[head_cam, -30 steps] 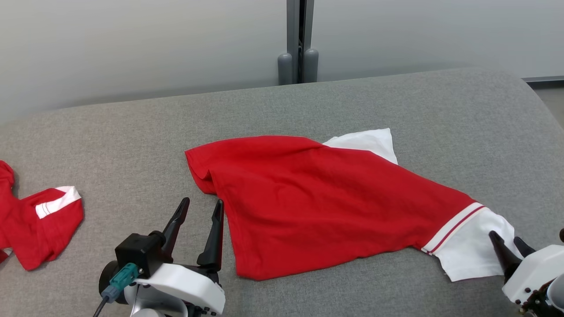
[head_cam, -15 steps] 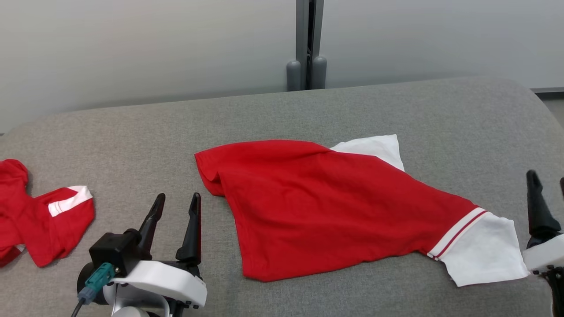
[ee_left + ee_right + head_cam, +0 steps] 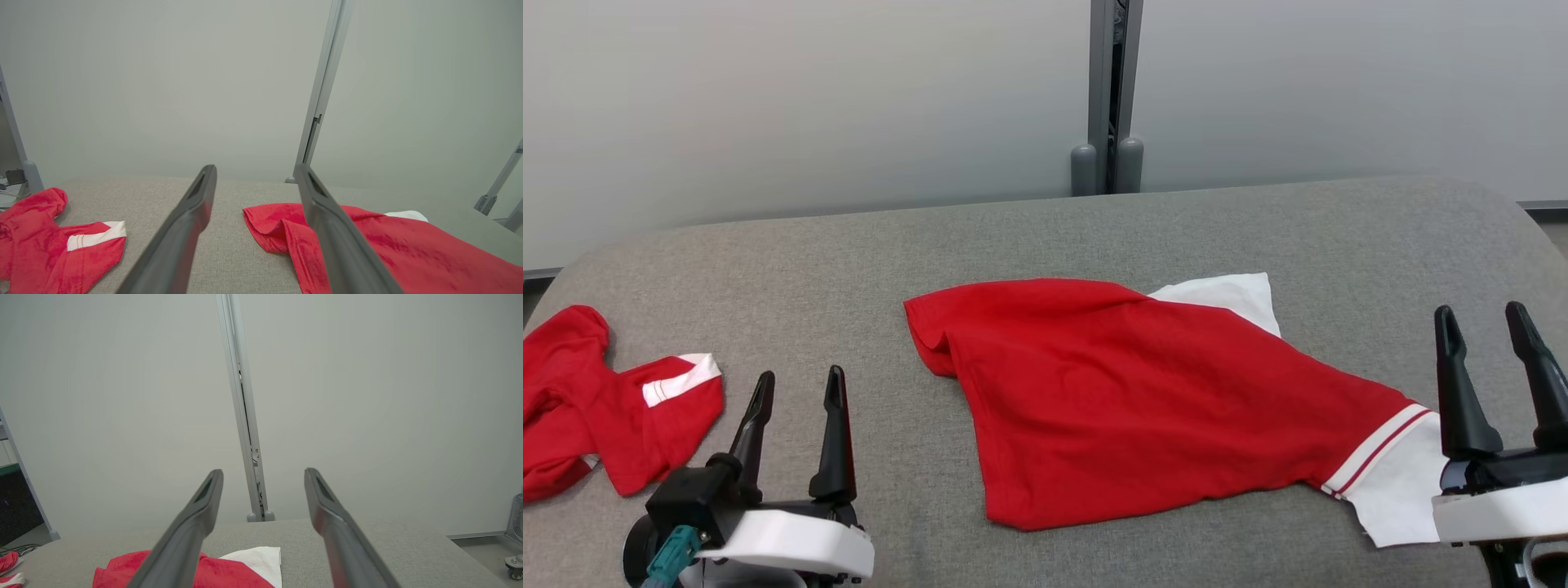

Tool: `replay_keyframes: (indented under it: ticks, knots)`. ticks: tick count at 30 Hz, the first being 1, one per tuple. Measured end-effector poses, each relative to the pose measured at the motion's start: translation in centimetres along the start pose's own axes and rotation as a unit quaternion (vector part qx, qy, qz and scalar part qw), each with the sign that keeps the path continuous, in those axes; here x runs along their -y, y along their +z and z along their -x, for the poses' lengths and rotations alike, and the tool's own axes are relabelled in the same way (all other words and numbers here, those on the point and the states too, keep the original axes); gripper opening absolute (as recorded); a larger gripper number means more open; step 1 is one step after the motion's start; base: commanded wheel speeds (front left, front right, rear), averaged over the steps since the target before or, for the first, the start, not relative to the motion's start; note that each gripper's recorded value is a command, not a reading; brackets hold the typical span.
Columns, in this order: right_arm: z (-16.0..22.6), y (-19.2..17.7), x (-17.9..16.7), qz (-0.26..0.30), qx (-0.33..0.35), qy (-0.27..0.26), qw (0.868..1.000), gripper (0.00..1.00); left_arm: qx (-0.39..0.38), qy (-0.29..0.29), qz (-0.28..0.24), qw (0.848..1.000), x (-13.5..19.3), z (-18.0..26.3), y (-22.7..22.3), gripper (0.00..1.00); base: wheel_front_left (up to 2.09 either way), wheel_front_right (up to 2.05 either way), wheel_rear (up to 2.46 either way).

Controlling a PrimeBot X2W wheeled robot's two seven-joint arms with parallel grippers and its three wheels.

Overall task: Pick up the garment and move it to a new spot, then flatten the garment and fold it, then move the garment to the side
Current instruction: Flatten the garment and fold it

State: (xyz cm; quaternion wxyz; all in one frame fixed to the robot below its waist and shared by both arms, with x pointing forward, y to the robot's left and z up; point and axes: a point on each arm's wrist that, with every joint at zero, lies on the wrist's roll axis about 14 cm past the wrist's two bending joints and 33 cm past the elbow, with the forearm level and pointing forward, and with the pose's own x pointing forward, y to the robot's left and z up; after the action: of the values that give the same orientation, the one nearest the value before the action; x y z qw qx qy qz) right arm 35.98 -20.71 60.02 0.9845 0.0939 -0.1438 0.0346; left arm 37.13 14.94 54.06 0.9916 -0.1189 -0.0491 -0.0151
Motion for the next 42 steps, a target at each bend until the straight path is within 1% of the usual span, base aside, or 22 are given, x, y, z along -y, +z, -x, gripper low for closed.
replay_keyframes:
  ticks: [1,6,10,25,34,38,42]
  knots:
    - [0.0,0.0,0.0,0.000,0.000,0.000,1.000,1.00,0.000,0.000,0.000,1.000,0.0,0.0,0.0,1.00,0.00,0.00,0.00]
    - [1.0,-2.3,-0.7,-0.004,-0.027,0.012,1.000,1.00,-0.014,0.008,-0.008,1.000,-0.6,1.0,-1.1,1.00,0.00,0.00,0.00]
    - [1.2,-2.9,-1.2,-0.005,-0.029,0.024,0.999,1.00,-0.012,0.008,-0.005,1.000,-0.5,1.1,-1.1,1.00,0.00,0.00,0.00]
    - [0.9,-2.6,-1.2,-0.002,-0.024,0.031,0.999,1.00,-0.005,0.010,-0.015,1.000,-0.7,1.1,-0.8,1.00,0.00,0.00,0.00]
    - [1.0,-2.6,-0.1,-0.003,-0.020,0.012,1.000,1.00,-0.009,0.009,-0.015,1.000,-0.7,0.9,-1.0,1.00,0.00,0.00,0.00]
    - [1.2,-1.8,1.8,0.012,-0.010,-0.016,1.000,1.00,-0.022,0.005,-0.009,1.000,-0.4,0.8,-1.4,1.00,0.00,0.00,0.00]
    - [1.5,-0.9,4.0,0.031,-0.009,-0.046,0.998,1.00,-0.046,-0.012,0.002,0.999,0.7,0.8,-2.0,1.00,0.00,0.00,0.00]
